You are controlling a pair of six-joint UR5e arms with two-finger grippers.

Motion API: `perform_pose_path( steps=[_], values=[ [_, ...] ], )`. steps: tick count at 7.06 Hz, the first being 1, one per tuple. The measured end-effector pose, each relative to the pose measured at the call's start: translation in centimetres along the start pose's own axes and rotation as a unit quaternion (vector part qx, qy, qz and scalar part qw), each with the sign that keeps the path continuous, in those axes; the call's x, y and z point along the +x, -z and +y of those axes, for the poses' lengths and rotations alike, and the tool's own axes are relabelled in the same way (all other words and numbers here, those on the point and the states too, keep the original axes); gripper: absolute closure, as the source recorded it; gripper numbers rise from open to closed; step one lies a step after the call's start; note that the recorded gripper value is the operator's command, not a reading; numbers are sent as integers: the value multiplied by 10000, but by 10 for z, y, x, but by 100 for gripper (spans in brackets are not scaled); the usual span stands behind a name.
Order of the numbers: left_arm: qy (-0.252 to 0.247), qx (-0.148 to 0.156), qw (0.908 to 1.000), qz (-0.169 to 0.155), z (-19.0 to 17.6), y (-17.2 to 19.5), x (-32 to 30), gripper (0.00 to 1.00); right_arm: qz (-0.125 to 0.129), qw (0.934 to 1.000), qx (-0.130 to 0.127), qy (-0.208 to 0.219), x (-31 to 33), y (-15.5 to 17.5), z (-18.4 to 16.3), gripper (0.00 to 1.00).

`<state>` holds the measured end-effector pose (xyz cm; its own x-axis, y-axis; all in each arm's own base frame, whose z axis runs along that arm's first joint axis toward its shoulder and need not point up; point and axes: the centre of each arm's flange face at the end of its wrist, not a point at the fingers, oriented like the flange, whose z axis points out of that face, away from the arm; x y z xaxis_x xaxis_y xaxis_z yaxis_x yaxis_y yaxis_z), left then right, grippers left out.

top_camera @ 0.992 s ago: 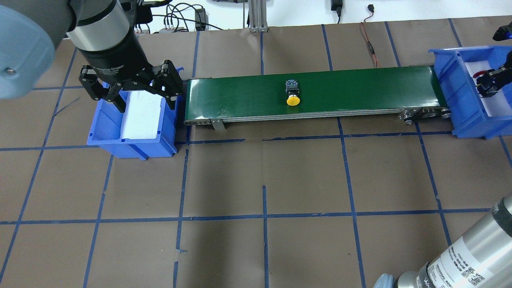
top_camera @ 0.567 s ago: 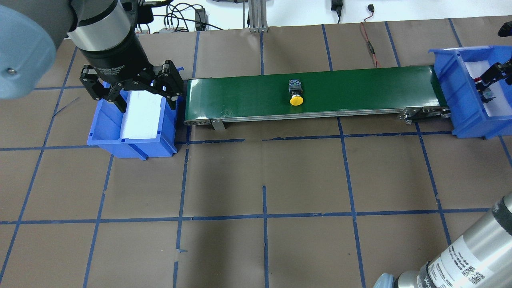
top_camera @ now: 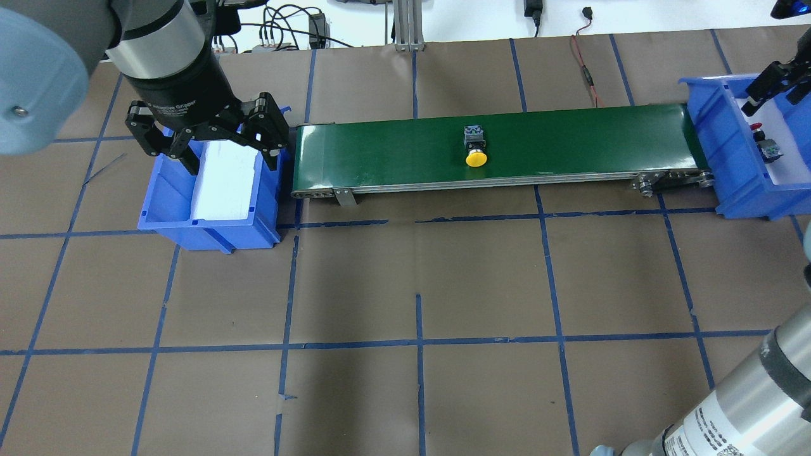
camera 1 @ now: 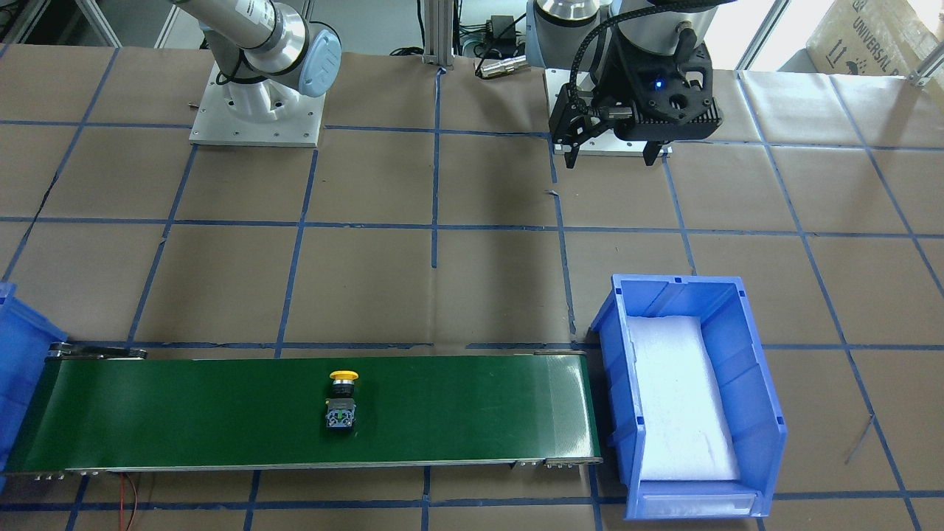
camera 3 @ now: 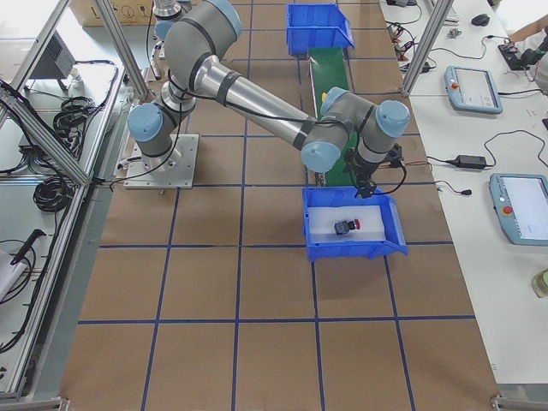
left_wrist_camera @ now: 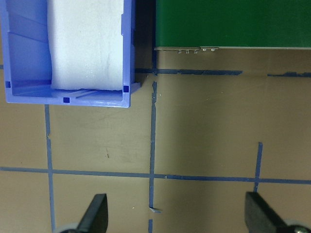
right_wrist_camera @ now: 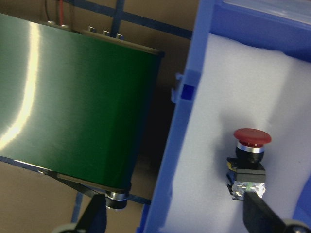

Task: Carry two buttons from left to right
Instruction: 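Move the right gripper back over the yellow button on the belt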

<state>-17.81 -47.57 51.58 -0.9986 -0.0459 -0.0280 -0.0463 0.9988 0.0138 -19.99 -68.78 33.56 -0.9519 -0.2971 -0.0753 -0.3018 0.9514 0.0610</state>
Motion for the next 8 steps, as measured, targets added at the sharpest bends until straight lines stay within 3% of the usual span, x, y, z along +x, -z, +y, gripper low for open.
perform_pose_path(
  steps=[2,5,7,8],
  values=[
    [3,7,9999,104,-14,-4,4,0,-60,9999,-122,12,-89,-6,-43,0],
    [-19,56,9999,129,-9,0,4,0,49,9995,-146,-266,-224,-10,-88,0],
    [-15,58,9999,130,-6,1,4,0,63,9991,-172,-392,-271,-30,-103,0],
    [-10,59,9999,134,-6,1,3,0,116,9989,-50,-443,-284,-41,-111,0]
  ],
)
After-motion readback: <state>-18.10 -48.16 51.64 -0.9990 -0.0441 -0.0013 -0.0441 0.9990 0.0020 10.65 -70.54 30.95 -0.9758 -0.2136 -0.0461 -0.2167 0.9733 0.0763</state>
